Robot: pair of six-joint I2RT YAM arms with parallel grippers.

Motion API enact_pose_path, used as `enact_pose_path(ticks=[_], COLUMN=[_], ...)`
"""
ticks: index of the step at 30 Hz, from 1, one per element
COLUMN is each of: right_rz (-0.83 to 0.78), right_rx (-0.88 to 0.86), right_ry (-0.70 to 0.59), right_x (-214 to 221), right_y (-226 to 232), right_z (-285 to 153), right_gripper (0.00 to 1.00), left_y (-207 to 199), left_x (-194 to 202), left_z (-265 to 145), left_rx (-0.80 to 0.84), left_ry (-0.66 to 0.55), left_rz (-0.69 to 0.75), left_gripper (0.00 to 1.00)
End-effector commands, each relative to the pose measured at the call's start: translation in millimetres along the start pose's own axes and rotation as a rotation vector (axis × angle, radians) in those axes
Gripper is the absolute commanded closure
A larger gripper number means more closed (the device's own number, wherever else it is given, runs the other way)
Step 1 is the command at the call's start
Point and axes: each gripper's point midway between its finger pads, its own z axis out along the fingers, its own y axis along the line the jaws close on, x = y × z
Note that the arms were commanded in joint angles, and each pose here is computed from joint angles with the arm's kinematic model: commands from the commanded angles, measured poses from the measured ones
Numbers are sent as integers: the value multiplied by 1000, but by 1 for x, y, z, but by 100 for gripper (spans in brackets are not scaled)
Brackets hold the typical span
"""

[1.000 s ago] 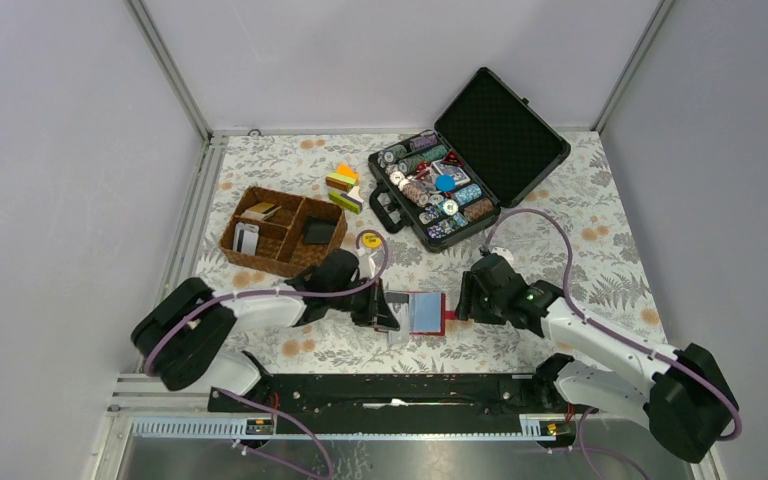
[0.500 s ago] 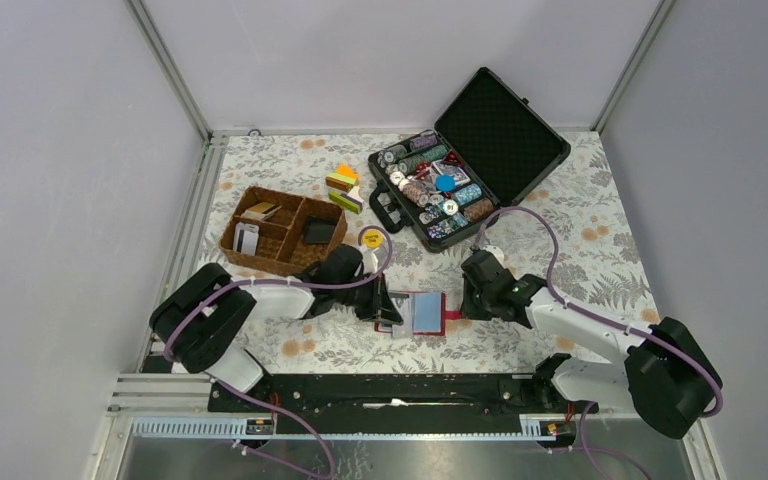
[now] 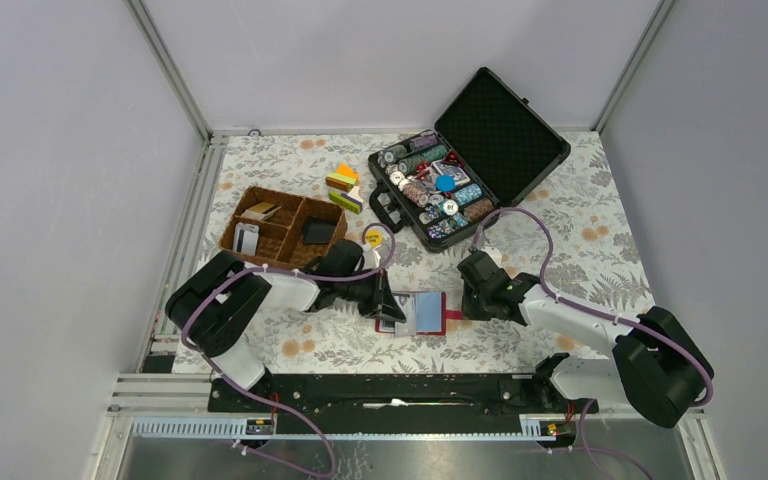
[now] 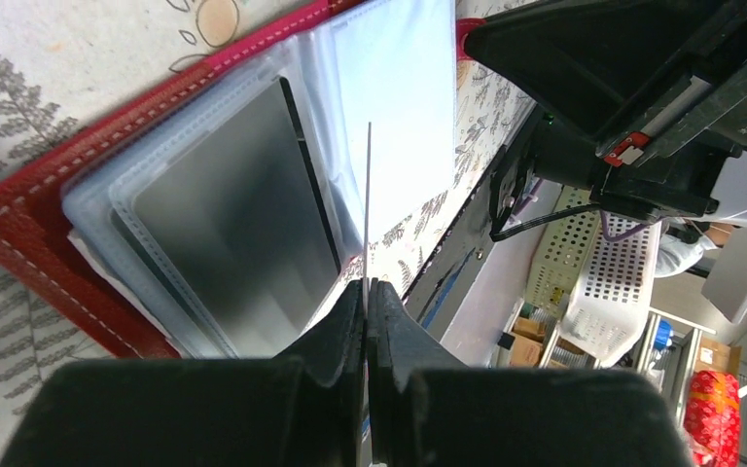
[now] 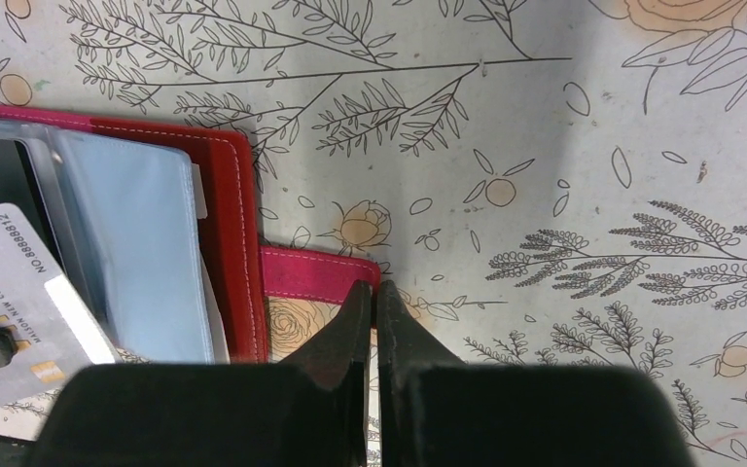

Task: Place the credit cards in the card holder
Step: Insert the credit card into the card holder.

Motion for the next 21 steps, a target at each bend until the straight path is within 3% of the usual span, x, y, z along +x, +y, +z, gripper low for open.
enact_pose_path(ticks=[1, 21], right_rz=[-10, -14], right_rx=[17, 30], right_ry=[-51, -36], right_x=[-17, -15], right_y=[3, 1], right_z=[-1, 1], right_gripper=[100, 100], left_y=[-16, -5], left_x=[-16, -24], left_z=[0, 4], left_rx=[74, 83], left_ry=[-7, 14], left_rz=[25, -16], left_gripper=[100, 100])
